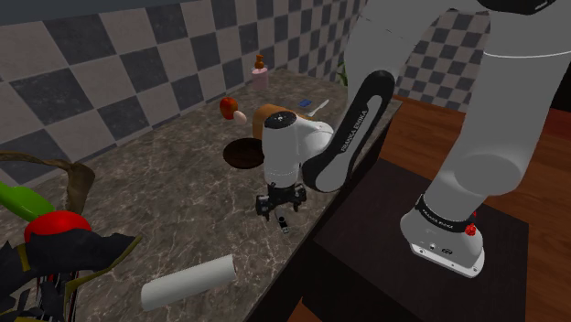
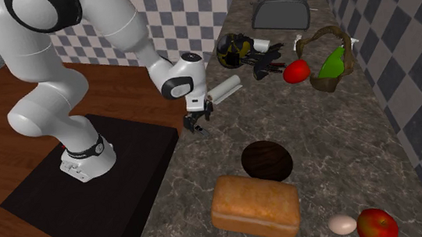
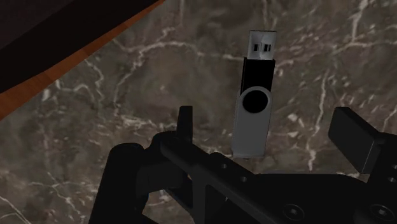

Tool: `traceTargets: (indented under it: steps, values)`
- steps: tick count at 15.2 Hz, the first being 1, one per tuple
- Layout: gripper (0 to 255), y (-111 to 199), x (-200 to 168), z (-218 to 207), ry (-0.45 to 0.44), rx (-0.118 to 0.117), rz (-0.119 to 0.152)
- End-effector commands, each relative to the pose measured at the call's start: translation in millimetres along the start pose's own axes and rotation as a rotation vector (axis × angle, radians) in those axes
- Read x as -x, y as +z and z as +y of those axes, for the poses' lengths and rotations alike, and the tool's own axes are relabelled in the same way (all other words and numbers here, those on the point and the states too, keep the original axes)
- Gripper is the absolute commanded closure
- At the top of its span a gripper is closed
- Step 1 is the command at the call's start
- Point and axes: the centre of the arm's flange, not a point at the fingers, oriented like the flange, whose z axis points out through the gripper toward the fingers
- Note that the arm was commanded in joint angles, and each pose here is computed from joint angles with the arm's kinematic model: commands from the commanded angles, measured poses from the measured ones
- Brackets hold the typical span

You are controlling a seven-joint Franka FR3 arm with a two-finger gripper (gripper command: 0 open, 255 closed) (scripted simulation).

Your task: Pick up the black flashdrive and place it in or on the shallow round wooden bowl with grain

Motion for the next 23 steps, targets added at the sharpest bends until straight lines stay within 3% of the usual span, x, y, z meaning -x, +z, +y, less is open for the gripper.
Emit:
traceTargets:
  steps: [1, 4, 12, 13, 23]
  values:
    - [0, 10, 0, -1, 0.001, -0.001, 0.0]
    - [0, 29, 0, -1, 0.001, -0.001, 0.0]
    - [0, 29, 0, -1, 0.001, -0.001, 0.0]
    - [255, 29, 0, -1, 0.001, -0.001, 0.0]
    - [255, 24, 0, -1, 0.001, -0.001, 0.0]
